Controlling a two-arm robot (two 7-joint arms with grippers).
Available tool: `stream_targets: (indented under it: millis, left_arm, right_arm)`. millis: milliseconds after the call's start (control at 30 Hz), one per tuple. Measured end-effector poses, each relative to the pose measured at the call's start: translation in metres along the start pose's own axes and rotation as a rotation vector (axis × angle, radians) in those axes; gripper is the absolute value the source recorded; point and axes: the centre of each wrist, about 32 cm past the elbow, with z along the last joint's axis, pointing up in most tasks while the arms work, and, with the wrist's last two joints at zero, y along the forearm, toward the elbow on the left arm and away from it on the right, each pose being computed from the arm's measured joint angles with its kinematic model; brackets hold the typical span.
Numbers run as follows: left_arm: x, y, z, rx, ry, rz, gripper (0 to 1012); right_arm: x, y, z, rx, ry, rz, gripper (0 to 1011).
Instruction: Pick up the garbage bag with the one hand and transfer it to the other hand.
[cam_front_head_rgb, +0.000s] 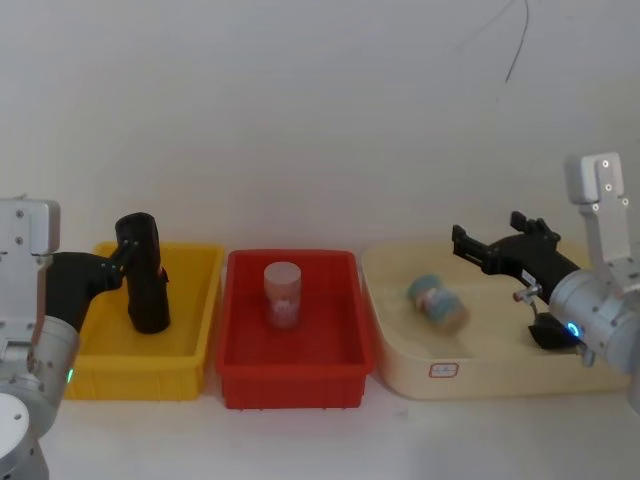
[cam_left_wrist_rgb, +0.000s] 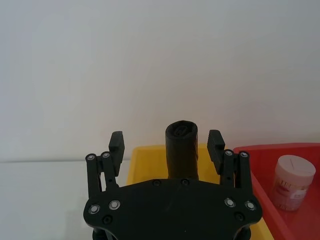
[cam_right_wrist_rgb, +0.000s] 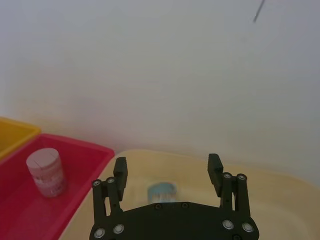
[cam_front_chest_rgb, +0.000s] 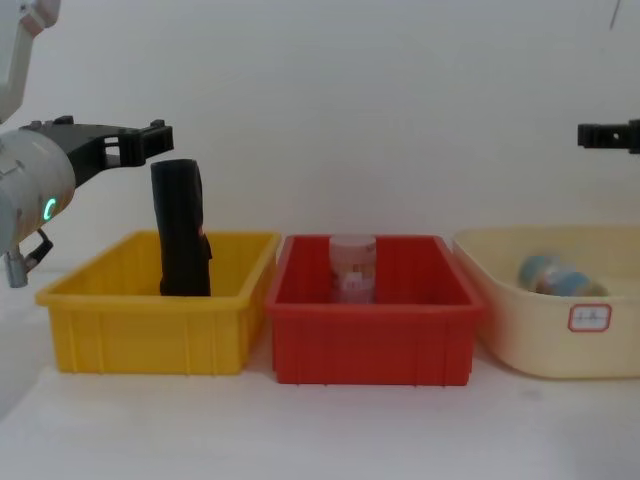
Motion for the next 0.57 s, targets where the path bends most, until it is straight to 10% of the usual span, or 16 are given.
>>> stream_targets:
  millis: [567]
  left_arm:
    - [0.0000, 0.0000, 0.0000, 0.000, 0.000, 0.000, 1001]
  right_arm:
    - [0.0003, -0.0101, -0.0078, 0.009, 0.007, -0.002, 1000]
